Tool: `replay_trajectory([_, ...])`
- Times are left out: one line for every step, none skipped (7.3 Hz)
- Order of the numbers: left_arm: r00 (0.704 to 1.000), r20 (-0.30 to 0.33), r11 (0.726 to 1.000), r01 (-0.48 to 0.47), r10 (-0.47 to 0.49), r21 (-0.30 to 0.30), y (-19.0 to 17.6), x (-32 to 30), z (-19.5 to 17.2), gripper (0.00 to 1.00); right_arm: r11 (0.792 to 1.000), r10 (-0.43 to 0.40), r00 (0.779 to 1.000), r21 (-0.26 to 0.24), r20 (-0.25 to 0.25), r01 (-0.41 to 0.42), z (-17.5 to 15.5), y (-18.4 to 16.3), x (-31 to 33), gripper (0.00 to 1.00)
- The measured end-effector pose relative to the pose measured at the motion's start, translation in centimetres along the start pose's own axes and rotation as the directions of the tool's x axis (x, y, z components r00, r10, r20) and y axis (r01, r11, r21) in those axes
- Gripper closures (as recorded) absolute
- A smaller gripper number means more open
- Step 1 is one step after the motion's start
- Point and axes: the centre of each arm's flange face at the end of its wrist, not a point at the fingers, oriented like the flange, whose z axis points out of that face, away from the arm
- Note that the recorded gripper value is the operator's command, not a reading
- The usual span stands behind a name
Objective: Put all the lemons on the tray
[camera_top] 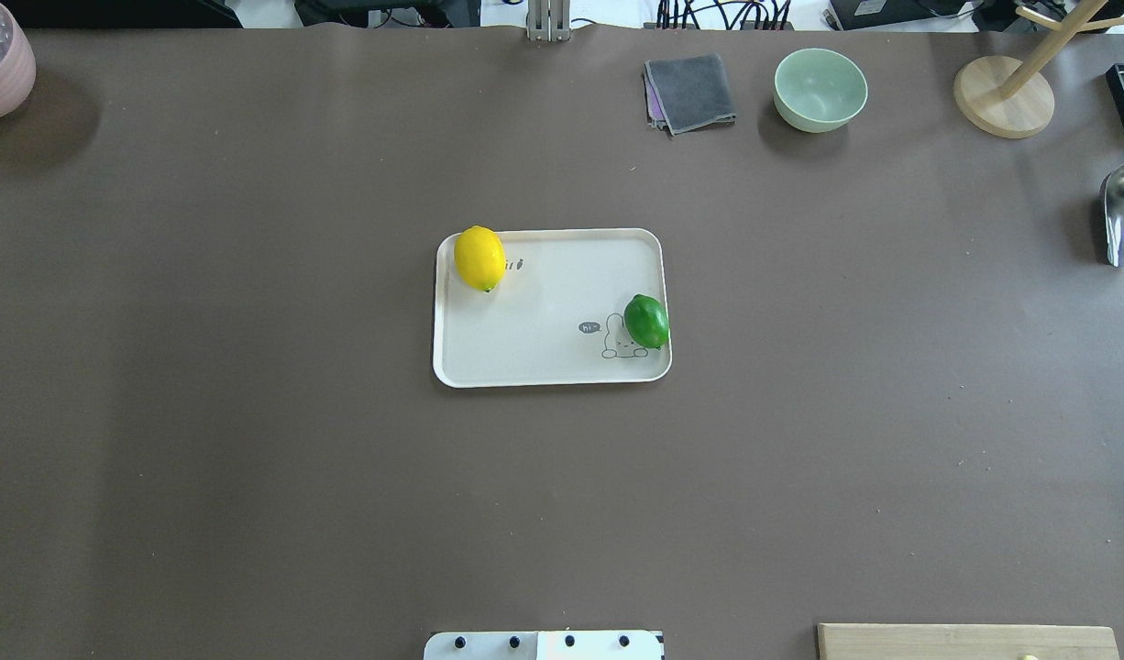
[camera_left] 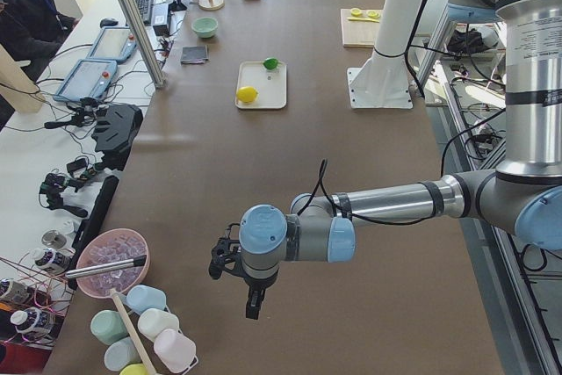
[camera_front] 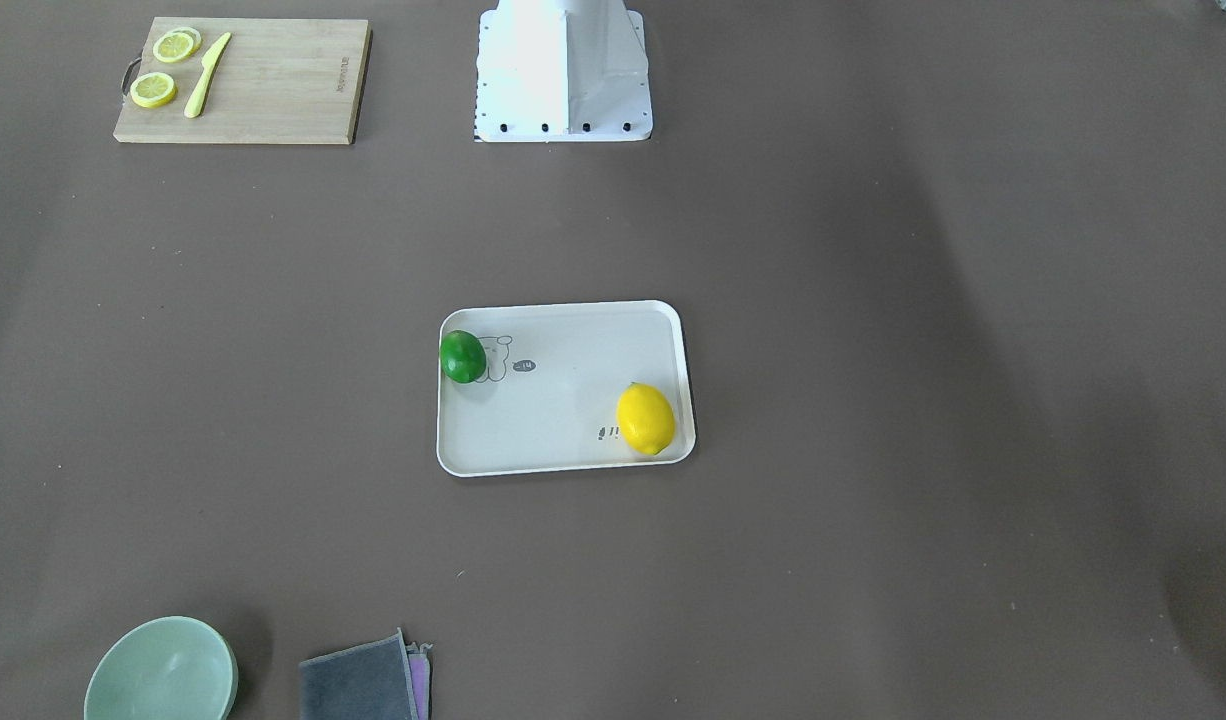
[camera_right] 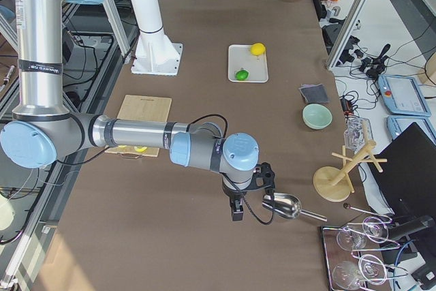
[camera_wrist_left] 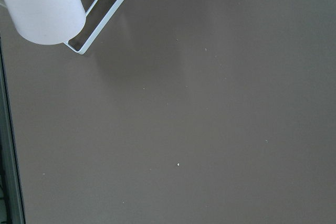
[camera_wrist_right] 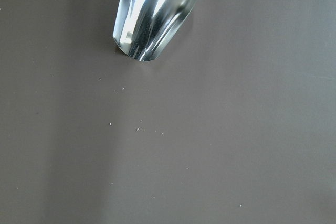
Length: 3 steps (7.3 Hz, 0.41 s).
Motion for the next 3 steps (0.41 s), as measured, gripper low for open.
replay_trajectory([1.0, 0.002, 1.0, -0.002, 0.002, 0.011, -0.4, 0.2, -0.2, 0.01, 1.0, 0.0, 1.0, 0.002, 0.003, 0.0, 0.0, 0.0, 0.0, 0.0])
replay_trajectory([1.0, 0.003, 1.0, 0.013, -0.013, 0.025, -1.0, 0.5, -0.8, 0.01, 1.0, 0.001, 1.0, 0.003, 0.006, -0.001, 0.0, 0.0, -0.1, 0.0])
replay_trajectory([0.999, -0.005, 0.998, 0.047, -0.047, 0.043, -1.8, 1.2, -1.6, 0.01, 1.0, 0.001, 1.0, 0.002, 0.008, -0.001, 0.0, 0.0, -0.1, 0.0])
